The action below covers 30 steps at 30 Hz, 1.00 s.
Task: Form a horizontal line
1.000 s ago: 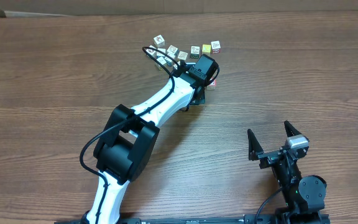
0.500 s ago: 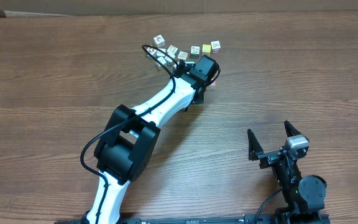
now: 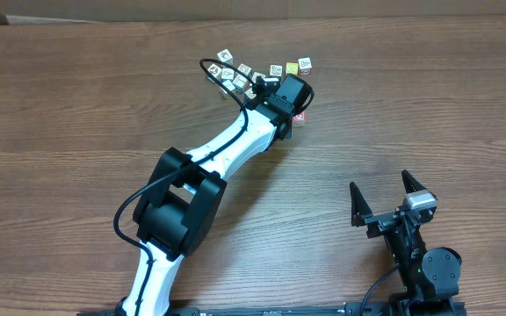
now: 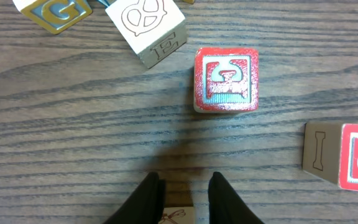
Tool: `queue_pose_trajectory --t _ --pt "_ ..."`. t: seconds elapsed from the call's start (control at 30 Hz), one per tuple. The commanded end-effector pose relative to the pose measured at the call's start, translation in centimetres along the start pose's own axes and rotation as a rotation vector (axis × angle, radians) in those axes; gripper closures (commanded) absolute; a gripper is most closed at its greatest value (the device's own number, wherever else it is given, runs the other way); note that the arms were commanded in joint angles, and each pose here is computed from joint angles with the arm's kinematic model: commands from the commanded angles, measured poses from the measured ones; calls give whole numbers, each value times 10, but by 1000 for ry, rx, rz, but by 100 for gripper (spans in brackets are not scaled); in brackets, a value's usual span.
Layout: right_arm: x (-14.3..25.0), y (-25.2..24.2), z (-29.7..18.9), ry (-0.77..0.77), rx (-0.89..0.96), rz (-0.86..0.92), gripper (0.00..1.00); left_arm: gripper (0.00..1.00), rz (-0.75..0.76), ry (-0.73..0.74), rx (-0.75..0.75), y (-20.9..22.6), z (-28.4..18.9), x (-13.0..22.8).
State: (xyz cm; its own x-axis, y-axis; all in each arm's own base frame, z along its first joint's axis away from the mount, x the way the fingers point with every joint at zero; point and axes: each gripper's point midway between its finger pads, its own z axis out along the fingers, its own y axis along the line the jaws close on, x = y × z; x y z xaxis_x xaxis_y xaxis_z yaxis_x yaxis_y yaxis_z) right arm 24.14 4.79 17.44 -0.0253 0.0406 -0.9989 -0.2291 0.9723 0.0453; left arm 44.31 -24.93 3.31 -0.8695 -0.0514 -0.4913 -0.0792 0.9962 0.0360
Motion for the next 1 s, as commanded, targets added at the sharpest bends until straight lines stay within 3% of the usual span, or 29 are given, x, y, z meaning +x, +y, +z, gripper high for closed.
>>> queue_pose_trajectory --t 0.0,0.17,0.6,0.97 --pt "2 0 0 -2 0 -4 0 83 -2 -7 19 -6 -7 -3" --pt "2 0 0 -2 0 -4 0 90 6 26 31 -7 -7 3" --pt "2 0 0 -2 0 -4 0 89 44 50 9 -2 -8 9" --pt "2 0 0 -2 0 -4 0 89 41 20 84 -24 -22 -7"
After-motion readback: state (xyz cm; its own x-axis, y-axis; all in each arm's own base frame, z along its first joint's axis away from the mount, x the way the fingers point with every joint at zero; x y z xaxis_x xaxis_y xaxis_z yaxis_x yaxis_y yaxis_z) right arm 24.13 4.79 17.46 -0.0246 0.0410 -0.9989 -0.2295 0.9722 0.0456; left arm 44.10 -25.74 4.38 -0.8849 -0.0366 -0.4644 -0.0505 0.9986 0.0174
